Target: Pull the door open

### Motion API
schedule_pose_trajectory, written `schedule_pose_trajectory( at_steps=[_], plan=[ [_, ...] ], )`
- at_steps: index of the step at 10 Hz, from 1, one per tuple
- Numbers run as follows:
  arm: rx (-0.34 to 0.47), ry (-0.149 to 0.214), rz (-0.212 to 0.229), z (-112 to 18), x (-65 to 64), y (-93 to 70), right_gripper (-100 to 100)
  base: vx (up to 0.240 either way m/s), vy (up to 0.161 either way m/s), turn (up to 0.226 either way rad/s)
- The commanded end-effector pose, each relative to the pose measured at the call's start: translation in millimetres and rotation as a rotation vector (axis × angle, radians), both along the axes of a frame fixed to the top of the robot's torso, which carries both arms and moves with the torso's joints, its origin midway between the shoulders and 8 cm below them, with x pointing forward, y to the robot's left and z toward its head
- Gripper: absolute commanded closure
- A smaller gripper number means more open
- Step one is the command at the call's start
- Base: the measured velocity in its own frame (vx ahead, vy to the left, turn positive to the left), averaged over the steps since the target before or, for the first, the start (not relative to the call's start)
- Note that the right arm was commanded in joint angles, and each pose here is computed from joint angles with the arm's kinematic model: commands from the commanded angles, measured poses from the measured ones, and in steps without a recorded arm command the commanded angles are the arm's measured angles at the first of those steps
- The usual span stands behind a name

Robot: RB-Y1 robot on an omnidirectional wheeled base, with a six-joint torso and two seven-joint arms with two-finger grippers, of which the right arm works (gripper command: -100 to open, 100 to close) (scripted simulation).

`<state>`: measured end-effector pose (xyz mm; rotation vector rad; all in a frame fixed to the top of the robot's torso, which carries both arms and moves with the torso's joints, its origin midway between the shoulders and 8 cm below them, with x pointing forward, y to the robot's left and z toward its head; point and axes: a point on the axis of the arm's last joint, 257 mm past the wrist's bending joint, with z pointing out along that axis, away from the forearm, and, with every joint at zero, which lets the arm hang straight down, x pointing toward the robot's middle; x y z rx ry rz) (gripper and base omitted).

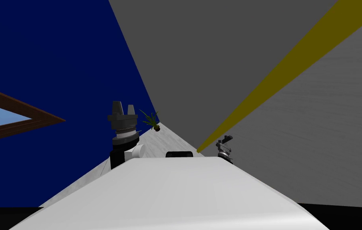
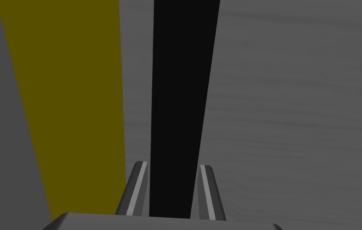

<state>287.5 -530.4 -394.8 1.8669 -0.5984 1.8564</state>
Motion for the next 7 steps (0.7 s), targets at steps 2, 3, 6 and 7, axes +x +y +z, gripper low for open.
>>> schedule_pose_trajectory(
  at_steps=[2, 3, 6, 7],
  plan=[
    [0.000, 0.001, 0.000, -0.1, -0.1, -0.6, 100, 0.000, 0.000, 0.000],
    [0.000, 0.001, 0.000, -0.1, -0.1, -0.6, 100, 0.000, 0.000, 0.000],
    [-0.001, -0.003, 0.053, 1.4, 5.5, 13.4, 100, -0.170, 0.016, 0.050],
    [-0.001, -0.004, 0.073, 1.9, 7.3, 18.6, 100, -0.192, 0.027, 0.051]
  ],
)
